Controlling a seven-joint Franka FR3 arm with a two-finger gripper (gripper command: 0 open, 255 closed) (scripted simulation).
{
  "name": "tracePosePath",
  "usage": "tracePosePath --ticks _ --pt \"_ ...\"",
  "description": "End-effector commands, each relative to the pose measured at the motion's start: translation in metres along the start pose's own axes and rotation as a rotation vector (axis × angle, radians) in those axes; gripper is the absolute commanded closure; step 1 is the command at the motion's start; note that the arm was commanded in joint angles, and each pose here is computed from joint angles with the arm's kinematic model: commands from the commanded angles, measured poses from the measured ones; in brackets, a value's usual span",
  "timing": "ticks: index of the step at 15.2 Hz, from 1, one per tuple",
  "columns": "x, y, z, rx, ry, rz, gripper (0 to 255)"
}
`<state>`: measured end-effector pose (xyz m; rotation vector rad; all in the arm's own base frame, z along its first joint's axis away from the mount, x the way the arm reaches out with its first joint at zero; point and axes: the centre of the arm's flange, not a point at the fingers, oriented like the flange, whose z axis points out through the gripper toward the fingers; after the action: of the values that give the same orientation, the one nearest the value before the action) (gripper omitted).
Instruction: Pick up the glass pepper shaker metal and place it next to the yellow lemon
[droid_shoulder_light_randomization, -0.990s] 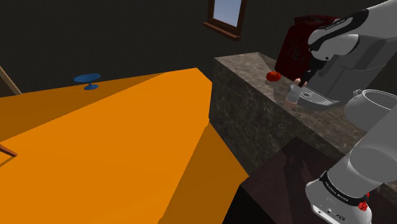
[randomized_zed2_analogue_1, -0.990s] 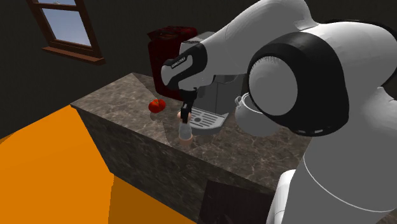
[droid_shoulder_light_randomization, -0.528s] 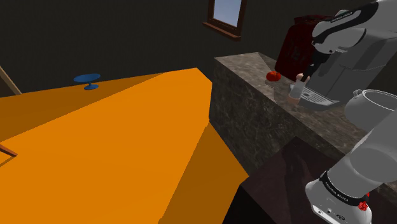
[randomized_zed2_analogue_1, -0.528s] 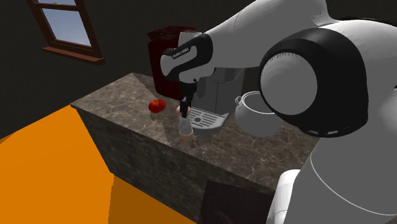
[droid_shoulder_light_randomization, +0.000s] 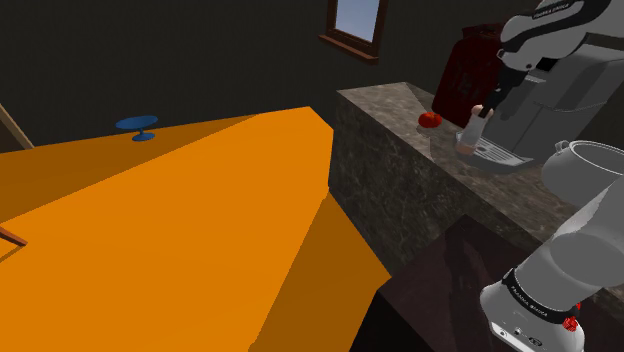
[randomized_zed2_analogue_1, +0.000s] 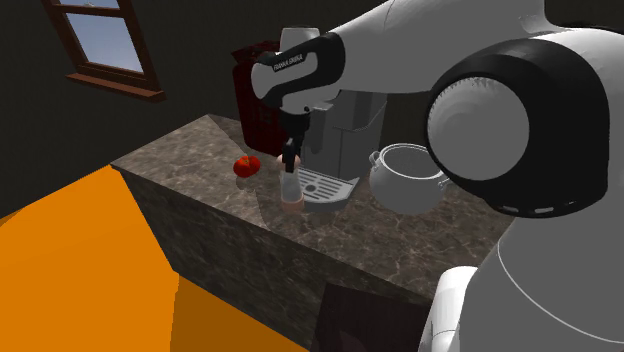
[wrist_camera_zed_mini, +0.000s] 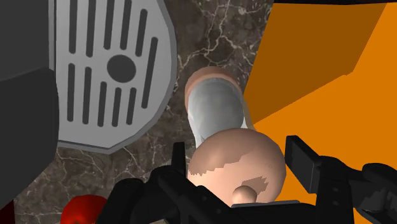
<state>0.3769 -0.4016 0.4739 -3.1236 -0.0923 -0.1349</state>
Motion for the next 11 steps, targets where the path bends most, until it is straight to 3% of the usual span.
tracePosePath --ticks 1,11 --pt "0.002 -0.002 -0.011 0.000 0.000 0.000 255" --pt "0.006 -0.002 -0.063 0.000 0.000 0.000 255"
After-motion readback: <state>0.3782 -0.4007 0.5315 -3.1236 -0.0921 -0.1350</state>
